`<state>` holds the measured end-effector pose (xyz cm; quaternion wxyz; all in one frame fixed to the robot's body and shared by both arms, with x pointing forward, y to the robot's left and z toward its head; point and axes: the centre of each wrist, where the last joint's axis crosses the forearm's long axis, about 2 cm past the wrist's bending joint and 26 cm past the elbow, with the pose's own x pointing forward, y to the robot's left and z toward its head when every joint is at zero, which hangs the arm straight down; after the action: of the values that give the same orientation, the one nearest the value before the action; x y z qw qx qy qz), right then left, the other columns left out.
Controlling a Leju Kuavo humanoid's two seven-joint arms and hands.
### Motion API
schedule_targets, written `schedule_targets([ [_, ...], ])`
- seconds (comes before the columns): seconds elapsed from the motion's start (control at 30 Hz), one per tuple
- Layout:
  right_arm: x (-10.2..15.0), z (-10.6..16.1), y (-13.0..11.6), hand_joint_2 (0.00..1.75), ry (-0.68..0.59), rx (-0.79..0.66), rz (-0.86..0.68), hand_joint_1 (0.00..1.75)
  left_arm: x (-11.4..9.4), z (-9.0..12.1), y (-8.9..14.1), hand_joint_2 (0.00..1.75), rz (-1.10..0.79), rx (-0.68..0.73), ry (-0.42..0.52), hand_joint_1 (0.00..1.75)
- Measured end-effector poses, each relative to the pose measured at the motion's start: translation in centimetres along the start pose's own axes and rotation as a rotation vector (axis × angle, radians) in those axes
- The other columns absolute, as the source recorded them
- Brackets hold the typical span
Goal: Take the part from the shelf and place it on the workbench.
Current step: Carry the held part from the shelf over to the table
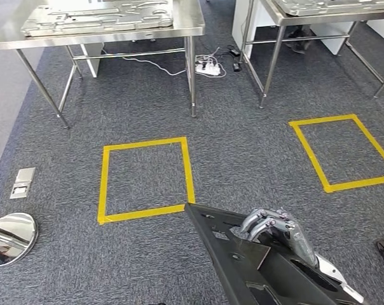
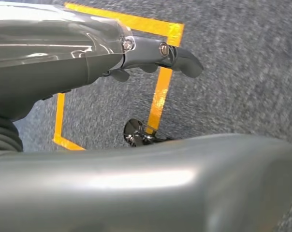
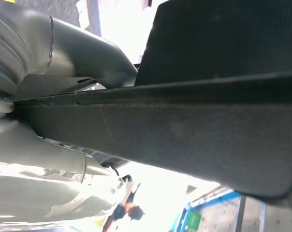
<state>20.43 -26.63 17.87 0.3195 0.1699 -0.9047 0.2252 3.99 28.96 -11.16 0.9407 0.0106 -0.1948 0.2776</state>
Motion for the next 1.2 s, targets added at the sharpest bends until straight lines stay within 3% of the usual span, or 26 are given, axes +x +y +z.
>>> schedule_targets([
  [1.2, -0.41, -0.29, -0.07, 1.75, -0.011, -0.019, -0.037, 1.75, -0.07, 0.03, 0.22, 1.75, 0.067, -0.008, -0.006, 0.0],
])
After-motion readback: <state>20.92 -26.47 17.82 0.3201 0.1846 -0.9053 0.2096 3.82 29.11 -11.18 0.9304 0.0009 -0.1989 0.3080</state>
